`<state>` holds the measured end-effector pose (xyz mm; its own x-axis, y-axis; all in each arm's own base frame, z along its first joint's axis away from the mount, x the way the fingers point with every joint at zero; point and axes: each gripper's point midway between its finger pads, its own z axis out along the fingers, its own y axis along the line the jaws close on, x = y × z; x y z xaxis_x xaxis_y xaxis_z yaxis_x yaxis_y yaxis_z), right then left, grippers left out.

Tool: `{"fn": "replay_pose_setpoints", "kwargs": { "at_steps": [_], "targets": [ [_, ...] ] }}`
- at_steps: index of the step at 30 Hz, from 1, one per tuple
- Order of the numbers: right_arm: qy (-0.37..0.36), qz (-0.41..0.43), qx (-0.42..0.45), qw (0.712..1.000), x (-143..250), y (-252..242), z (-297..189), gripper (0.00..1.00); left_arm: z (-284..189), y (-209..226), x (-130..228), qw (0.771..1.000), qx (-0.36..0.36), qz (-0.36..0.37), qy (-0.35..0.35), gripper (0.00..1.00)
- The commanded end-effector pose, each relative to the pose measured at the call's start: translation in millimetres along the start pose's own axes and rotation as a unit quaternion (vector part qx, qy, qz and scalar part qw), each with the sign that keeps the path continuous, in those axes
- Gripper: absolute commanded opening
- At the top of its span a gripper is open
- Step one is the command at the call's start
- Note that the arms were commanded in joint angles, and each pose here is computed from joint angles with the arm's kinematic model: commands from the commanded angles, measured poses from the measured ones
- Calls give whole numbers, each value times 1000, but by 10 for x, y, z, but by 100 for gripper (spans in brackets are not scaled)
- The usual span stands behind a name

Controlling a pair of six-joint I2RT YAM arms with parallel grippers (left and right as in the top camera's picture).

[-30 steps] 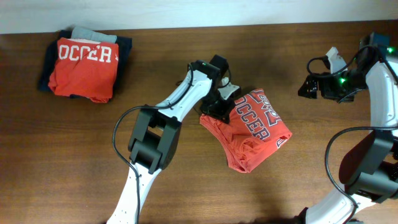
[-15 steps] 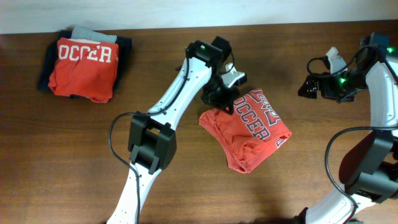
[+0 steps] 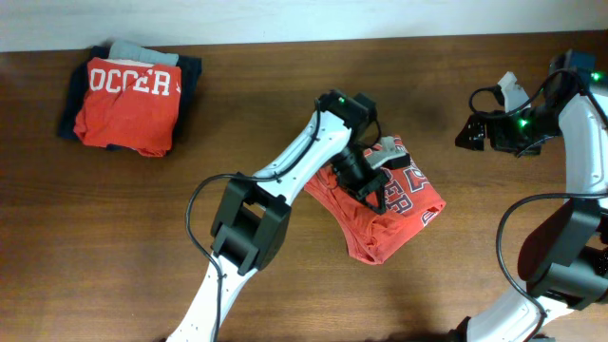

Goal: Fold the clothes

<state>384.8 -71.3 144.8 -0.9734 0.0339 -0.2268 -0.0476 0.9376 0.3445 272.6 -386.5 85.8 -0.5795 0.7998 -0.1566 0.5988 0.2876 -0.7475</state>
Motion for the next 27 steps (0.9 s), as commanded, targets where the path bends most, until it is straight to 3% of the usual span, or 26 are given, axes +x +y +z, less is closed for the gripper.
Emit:
{"fn": "replay_pose_setpoints", "kwargs": {
  "at_steps": [1,6,13,19,27],
  "targets": [
    [-5,-6,7,1000,-28,-8,-42,99,94,82,14,1000,19,-2,-6,0],
    [-5,-6,7,1000,-28,-9,-42,99,250,253,20,999,15,-35,-12,0],
    [-5,-6,7,1000,-28,-8,-42,99,516,444,317,994,-33,-91,43,0],
    [-5,-7,7,1000,-28,-8,-42,99,751,564,431,991,-40,-113,51,0],
    [-5,-6,7,1000,-28,-8,-42,99,521,337,253,993,-40,-101,37,0]
  ]
}}
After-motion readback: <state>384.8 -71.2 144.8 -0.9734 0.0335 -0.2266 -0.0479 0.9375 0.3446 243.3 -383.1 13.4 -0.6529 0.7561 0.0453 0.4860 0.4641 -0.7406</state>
